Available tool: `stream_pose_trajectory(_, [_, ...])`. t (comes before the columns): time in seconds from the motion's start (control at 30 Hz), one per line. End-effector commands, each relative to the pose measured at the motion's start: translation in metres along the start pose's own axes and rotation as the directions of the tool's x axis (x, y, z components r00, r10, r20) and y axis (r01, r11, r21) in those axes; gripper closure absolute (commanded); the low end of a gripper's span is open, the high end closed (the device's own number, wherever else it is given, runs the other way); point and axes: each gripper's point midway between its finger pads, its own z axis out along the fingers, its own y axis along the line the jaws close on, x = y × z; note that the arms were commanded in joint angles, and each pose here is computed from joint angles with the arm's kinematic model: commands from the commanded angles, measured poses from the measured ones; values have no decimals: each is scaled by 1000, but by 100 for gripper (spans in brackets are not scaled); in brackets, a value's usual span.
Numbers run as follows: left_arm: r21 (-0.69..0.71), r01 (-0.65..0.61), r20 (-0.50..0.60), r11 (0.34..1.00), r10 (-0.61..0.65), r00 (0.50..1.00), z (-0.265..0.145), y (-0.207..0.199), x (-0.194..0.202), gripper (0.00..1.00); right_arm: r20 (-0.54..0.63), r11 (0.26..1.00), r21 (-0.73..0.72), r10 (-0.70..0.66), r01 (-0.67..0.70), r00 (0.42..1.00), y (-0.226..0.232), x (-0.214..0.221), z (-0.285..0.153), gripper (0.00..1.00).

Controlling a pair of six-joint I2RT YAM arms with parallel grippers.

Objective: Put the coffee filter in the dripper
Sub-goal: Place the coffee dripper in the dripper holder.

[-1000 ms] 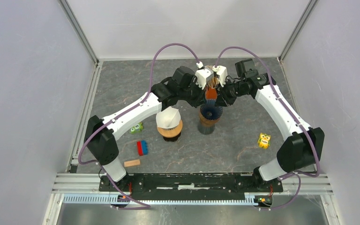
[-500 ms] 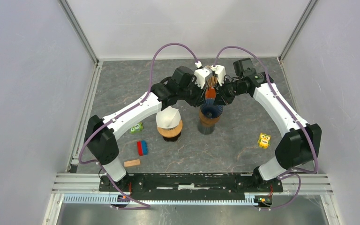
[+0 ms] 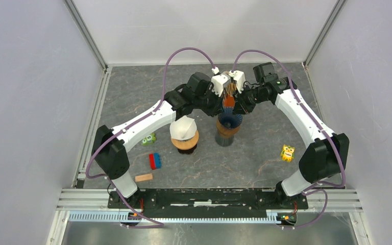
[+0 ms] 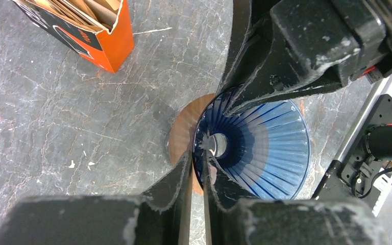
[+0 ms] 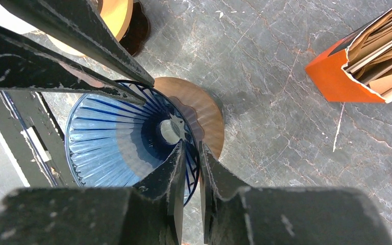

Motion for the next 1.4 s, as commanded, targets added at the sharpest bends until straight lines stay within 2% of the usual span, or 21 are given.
stream_pose_trajectory(0.0, [12, 55, -111, 998, -54, 992, 8, -1, 36, 85, 107, 996, 36, -81, 78, 991, -5, -40, -15, 80])
stream_pose_trajectory(0.13, [3, 63, -104, 998, -62, 993, 8, 0, 35, 97, 115, 996, 40, -87, 83, 990, -4, -42, -16, 72])
stream_pose_trajectory(0.33, [-20, 72, -104, 997, -74, 992, 5, 3, 37, 98, 146, 994, 83, -85, 74, 986, -10, -47, -26, 54])
stream_pose_trajectory(0.6, [-47, 84, -102, 995, -88, 991, 3, 6, 36, 98, 203, 995, 96, -53, 34, 978, -15, -43, -42, 47])
stream_pose_trajectory(1.1, [-84, 112, -86, 990, -119, 989, 4, 11, 34, 98, 168, 1000, 7, 9, -10, 986, 10, 6, -27, 46])
stream_pose_trajectory(1.37, [-99, 111, -96, 989, -120, 988, 9, 15, 39, 98, 165, 999, -23, 37, -33, 986, 9, 8, -20, 62])
